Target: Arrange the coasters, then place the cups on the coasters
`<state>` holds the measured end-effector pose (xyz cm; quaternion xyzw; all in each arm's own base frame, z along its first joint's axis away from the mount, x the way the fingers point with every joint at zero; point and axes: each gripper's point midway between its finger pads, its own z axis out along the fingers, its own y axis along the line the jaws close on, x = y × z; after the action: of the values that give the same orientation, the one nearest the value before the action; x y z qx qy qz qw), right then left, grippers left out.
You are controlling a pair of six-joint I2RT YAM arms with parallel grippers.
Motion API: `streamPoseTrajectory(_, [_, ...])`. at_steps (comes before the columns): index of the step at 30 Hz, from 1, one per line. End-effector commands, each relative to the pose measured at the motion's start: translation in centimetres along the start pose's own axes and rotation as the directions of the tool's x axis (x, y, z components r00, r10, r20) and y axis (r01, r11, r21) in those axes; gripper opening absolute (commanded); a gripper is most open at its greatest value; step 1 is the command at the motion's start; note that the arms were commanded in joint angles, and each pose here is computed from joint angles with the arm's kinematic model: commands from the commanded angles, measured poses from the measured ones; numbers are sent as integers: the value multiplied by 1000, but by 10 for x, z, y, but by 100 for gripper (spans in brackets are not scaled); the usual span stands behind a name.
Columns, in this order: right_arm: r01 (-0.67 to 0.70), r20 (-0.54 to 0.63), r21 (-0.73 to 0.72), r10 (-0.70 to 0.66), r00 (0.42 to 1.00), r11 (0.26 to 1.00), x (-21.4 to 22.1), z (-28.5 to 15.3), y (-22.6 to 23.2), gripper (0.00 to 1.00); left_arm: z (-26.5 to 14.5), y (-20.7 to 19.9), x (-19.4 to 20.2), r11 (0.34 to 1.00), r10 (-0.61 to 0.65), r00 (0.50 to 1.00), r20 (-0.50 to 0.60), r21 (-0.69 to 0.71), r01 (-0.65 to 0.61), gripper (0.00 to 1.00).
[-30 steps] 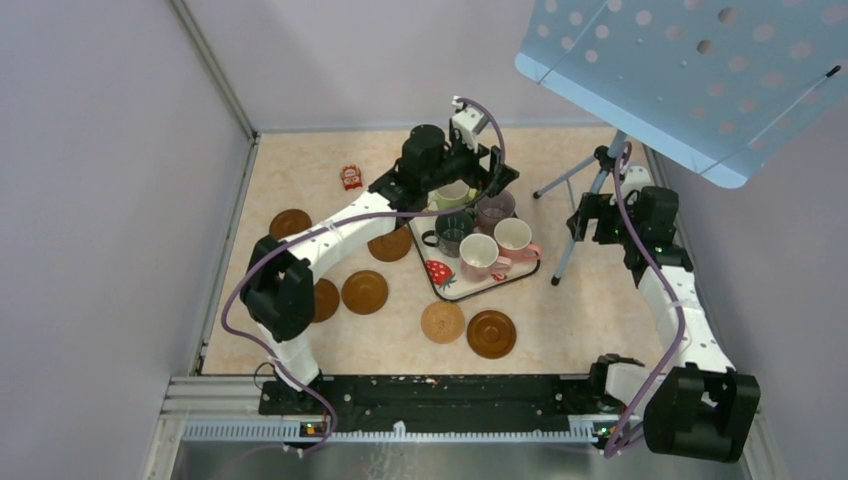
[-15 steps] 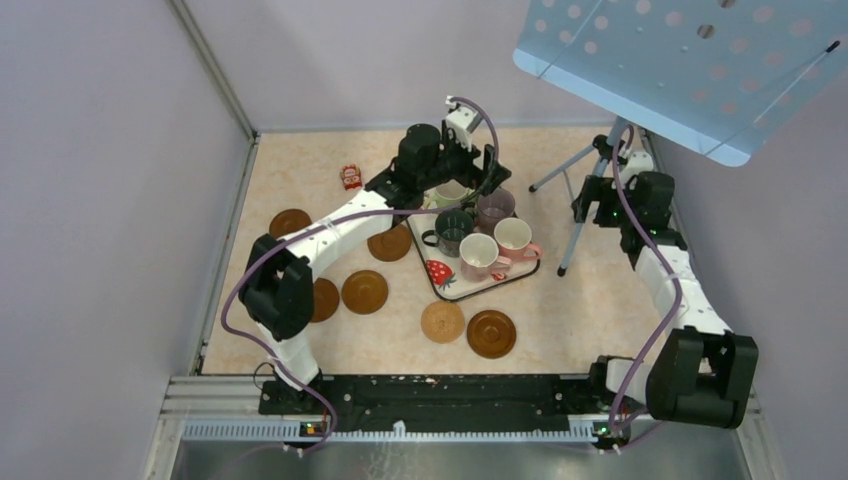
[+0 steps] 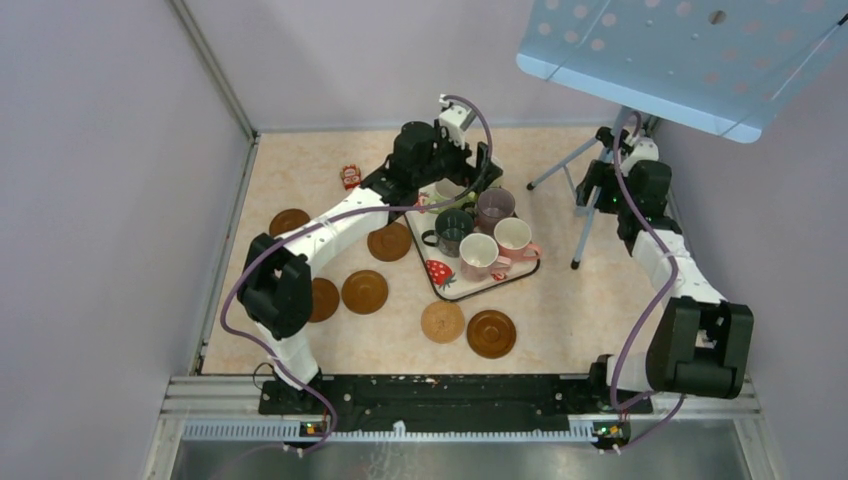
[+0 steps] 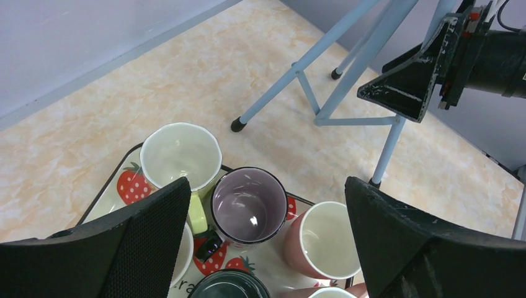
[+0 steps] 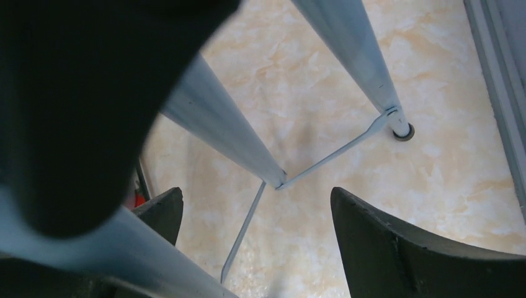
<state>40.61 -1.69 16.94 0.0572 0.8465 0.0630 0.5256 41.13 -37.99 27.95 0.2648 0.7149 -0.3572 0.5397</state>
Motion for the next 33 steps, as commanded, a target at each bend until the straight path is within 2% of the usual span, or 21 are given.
streamPoseTrajectory(1, [-50,-16,43,51,999,998,-1,14,-7,87,-15,-1,-28,999,33,998,62,-7,-33,99])
streamPoseTrajectory(10, [-68,-1,67,69,998,995,-14,40,-23,87,-15,10,-28,999,39,998,58,-26,-37,99])
streamPoseTrajectory(33, [-201,-2,129,203,979,971,-10,101,-39,87,-24,41,-31,991,94,995,37,-100,-90,99])
